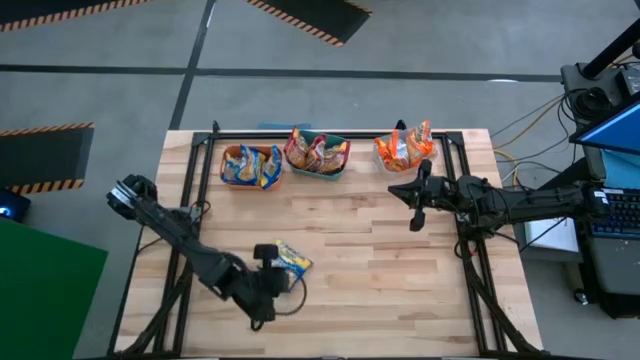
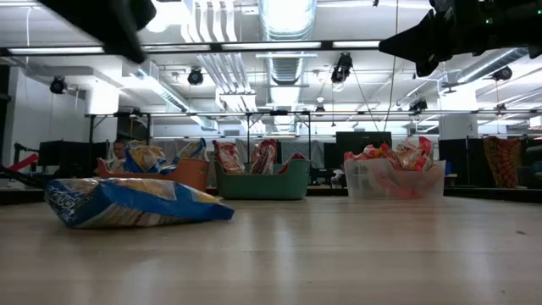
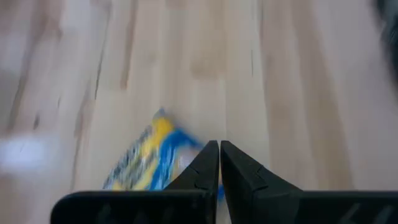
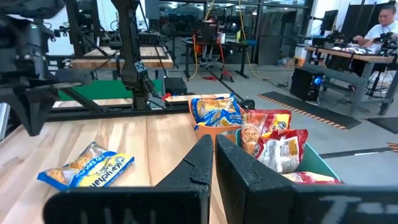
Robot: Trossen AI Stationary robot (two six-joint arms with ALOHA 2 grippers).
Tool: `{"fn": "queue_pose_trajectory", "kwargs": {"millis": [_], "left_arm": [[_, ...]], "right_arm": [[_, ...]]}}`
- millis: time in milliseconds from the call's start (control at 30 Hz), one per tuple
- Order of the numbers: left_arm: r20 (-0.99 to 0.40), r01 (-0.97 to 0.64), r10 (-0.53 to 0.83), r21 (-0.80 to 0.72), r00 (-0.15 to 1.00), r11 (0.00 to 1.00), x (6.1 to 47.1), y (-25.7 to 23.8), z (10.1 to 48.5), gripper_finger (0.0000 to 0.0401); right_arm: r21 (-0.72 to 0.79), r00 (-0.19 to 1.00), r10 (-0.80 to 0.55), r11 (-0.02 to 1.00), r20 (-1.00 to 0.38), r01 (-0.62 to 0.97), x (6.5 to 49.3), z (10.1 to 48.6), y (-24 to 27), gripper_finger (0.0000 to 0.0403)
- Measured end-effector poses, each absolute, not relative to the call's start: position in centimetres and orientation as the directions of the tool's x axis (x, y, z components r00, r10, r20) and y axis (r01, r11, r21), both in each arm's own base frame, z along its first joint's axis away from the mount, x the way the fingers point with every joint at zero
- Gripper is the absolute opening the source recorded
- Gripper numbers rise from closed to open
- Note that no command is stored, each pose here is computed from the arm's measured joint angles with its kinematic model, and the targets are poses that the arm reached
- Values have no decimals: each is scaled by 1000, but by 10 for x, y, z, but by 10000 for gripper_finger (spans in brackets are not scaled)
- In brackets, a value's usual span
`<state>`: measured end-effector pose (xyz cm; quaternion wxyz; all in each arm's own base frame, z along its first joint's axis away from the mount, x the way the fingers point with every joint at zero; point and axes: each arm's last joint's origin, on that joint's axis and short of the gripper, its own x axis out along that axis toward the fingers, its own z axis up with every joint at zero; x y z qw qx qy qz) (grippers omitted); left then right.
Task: Sort Maruchan noodles
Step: Put the blue noodle pack into the orange bin
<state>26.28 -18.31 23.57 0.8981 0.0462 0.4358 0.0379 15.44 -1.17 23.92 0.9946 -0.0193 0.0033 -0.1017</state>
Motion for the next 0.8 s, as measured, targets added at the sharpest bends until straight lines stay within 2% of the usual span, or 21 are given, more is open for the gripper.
{"fn": "queue_pose_trajectory", "kwargs": {"millis": [100,200,300,367,467,633,800], "left_arm": [[-697,-41,43,19,716,999,259,-178,232,0],[-625,-55,-5,-76,780,996,246,-169,211,0],[-607,-206,66,-164,792,965,228,-151,189,0],[-625,-345,129,-237,770,908,217,-138,178,0],[-646,-435,145,-315,750,844,205,-125,169,9],[-635,-420,143,-310,759,853,197,-118,170,63],[-663,-442,162,-279,731,852,194,-117,164,157]], "right_arm": [[-38,979,-203,979,-3,202,155,239,-12,9],[-36,979,-203,979,-2,202,155,239,-12,9],[-26,979,-203,979,-3,202,155,239,-12,9],[-26,979,-203,979,-3,203,155,239,-12,9],[-28,979,-203,979,-3,203,155,239,-12,9],[-38,979,-203,978,-3,203,155,239,-12,9],[-38,979,-203,978,-3,203,155,239,-12,9]]}}
